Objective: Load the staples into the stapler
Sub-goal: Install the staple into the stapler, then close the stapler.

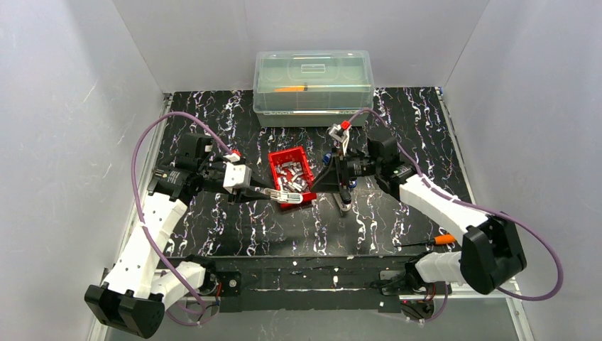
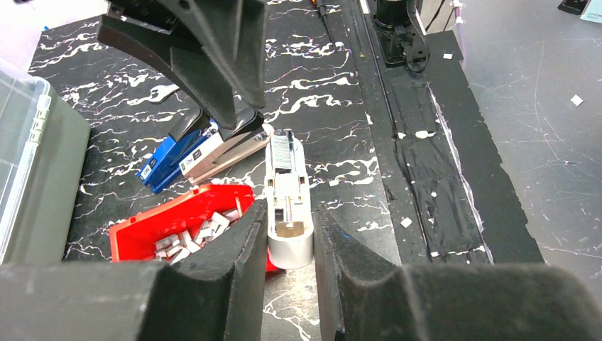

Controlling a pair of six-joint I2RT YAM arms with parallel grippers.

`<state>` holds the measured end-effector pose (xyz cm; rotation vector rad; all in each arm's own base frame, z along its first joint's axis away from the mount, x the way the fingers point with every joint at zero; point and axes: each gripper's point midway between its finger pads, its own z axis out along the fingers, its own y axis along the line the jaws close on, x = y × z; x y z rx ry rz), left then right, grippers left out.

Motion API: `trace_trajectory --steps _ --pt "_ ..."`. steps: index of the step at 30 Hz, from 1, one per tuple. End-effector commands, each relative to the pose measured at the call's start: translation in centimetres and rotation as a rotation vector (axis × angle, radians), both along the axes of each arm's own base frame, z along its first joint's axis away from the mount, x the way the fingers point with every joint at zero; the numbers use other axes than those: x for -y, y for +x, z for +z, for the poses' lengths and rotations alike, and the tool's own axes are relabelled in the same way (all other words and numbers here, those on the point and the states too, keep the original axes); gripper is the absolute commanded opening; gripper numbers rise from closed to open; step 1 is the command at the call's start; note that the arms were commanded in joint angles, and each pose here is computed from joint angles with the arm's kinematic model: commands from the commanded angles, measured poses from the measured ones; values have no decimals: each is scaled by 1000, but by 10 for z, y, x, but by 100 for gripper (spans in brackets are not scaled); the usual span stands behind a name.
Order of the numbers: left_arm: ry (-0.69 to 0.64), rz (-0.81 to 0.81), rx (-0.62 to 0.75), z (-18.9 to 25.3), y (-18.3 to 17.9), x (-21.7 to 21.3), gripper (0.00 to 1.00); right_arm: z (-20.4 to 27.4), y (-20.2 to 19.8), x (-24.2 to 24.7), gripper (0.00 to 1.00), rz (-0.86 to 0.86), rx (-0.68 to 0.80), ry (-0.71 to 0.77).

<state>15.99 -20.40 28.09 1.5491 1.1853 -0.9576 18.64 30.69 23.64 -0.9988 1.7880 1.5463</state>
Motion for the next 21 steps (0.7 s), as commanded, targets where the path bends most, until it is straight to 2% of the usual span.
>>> trace_trajectory --steps 1,9,14,21 --pt "-36 -23 24 11 -8 1 0 29 4 -3 49 29 -95 103" --pt "-37 -19 30 8 -3 3 0 33 9 -9 46 6 -223 116" --pt "-45 -12 30 9 1 4 0 17 13 -12 42 -16 -336 83" --pt "-47 0 36 10 6 5 0 11 13 -15 40 -15 -368 70"
